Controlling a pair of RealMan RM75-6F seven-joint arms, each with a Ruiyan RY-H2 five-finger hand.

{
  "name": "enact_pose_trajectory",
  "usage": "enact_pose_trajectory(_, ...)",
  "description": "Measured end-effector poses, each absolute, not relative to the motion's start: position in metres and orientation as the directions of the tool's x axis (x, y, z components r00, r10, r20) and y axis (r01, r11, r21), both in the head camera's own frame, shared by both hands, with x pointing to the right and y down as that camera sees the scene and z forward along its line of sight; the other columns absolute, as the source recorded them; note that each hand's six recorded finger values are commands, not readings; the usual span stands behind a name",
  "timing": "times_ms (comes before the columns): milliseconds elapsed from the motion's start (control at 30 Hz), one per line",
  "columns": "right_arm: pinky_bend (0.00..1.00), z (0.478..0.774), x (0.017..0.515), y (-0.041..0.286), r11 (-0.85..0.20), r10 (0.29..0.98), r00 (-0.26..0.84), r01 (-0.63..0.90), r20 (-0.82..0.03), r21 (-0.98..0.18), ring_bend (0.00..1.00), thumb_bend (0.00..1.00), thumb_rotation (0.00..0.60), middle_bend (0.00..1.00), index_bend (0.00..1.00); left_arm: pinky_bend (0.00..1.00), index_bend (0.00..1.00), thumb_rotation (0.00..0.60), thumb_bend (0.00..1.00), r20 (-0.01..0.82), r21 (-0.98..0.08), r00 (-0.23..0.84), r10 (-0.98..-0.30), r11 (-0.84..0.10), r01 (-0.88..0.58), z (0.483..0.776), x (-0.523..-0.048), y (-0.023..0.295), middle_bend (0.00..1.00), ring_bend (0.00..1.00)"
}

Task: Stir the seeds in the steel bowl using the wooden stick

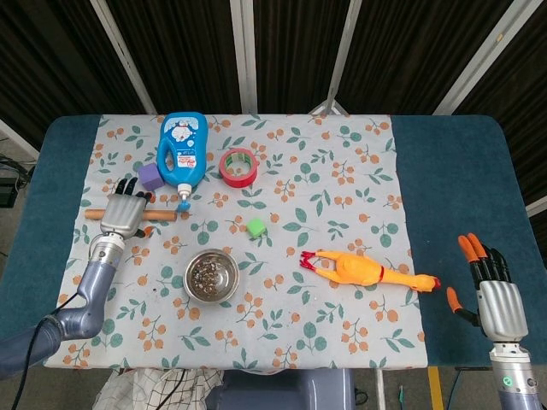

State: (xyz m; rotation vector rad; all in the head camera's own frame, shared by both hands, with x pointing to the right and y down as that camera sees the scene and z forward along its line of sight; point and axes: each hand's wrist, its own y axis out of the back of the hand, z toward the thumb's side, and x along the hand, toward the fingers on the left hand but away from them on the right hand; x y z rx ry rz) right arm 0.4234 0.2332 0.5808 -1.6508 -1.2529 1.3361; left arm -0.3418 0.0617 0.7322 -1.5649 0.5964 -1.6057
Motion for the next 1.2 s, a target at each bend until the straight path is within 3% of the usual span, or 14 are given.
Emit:
enact_pose_trajectory(767, 0.00, 0.581, 0.425, 0.234, -0.322, 0.943, 0.009, 0.273, -0.332, -0.907, 0.00, 0.45, 0.600, 0.06, 0.00, 0.00, 0.39, 0.600, 0.42, 0.626, -0.773, 0.104, -0.773, -0.598, 0.211, 0.749, -0.326, 0.066, 0.45, 0.03)
enact_pose_trajectory(1200, 0.00, 0.581, 0.424, 0.234, -0.321, 0.944, 0.010, 0.268, -0.330, -0.908, 0.00, 0.45, 0.600, 0.07, 0.00, 0.00, 0.51, 0.600, 0.61, 0.628, -0.773, 0.109, -0.770, -0.602, 0.201, 0.749, -0.331, 0.071, 0.60, 0.09)
